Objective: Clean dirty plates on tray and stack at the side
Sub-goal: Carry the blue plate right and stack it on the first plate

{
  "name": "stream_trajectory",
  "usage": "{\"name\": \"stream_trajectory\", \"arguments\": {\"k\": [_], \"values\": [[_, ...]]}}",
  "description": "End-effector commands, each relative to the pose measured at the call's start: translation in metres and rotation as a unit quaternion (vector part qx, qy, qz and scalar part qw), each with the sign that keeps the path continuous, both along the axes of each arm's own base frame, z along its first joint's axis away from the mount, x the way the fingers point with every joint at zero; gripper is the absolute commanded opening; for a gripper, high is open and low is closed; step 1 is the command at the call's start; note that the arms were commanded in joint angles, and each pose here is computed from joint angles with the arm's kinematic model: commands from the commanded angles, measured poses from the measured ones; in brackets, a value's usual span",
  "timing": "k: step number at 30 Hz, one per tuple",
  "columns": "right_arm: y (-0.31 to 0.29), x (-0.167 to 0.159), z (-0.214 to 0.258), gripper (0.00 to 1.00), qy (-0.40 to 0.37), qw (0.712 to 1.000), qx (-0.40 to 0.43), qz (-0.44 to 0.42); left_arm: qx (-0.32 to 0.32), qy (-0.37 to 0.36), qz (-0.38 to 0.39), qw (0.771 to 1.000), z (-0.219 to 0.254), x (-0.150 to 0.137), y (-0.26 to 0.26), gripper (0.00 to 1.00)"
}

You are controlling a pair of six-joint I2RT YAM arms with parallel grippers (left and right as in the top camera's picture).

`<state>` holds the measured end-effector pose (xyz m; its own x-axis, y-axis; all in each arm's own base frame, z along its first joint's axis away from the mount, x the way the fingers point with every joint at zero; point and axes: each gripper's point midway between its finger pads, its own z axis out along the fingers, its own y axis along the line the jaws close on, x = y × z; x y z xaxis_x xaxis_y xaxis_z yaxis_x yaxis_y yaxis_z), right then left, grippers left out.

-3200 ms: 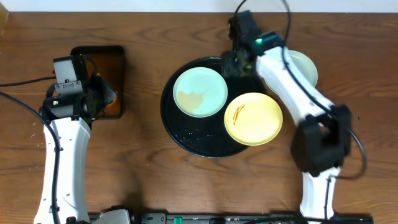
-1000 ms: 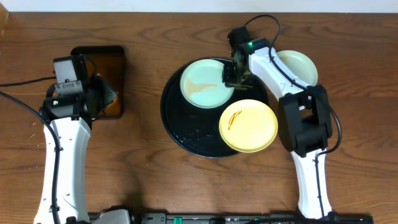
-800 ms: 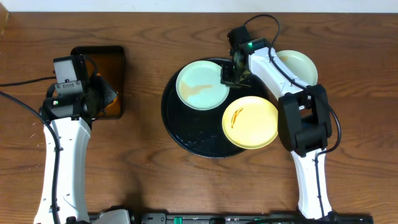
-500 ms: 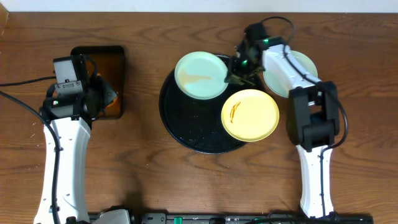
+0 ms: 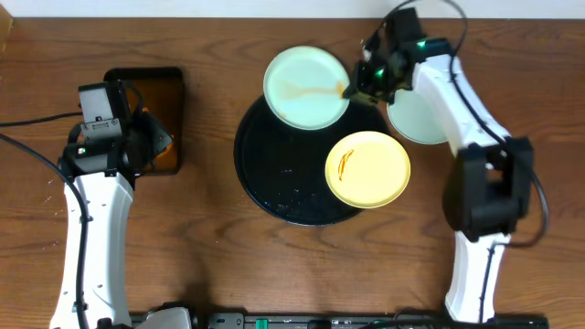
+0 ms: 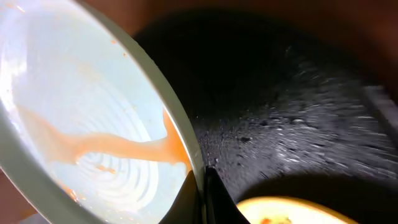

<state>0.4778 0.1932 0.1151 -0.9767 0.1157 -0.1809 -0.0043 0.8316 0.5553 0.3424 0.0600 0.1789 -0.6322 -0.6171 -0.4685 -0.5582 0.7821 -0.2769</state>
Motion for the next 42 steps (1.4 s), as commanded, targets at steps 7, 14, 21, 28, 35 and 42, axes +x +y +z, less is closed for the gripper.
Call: {"name": "stream_trajectory", "arguments": {"k": [7,14,21,28,35,42], "values": [[-0.021,0.001,0.072,0.01,-0.169,0.958,-0.231,-0.014,0.004,-0.006,-0.002,1.000,0.005,0.003,0.002,0.08],[0.018,-0.012,0.083,0.01,-0.161,0.975,-0.155,-0.003,0.004,-0.006,-0.001,1.000,0.005,0.003,0.002,0.08],[-0.011,-0.005,0.085,0.01,-0.110,0.990,-0.074,-0.043,0.004,-0.005,-0.002,1.000,0.005,0.003,0.002,0.08],[-0.127,-0.001,0.066,0.01,-0.050,0.974,-0.152,-0.161,0.004,-0.005,-0.002,1.000,0.005,0.003,0.002,0.08],[-0.242,-0.013,0.056,0.01,-0.004,0.943,-0.193,-0.272,0.004,-0.005,-0.001,1.000,0.005,0.003,0.002,0.08],[-0.273,-0.024,0.018,0.01,0.024,0.933,-0.199,-0.300,0.004,-0.005,-0.001,1.000,0.005,0.003,0.002,0.08]]}}
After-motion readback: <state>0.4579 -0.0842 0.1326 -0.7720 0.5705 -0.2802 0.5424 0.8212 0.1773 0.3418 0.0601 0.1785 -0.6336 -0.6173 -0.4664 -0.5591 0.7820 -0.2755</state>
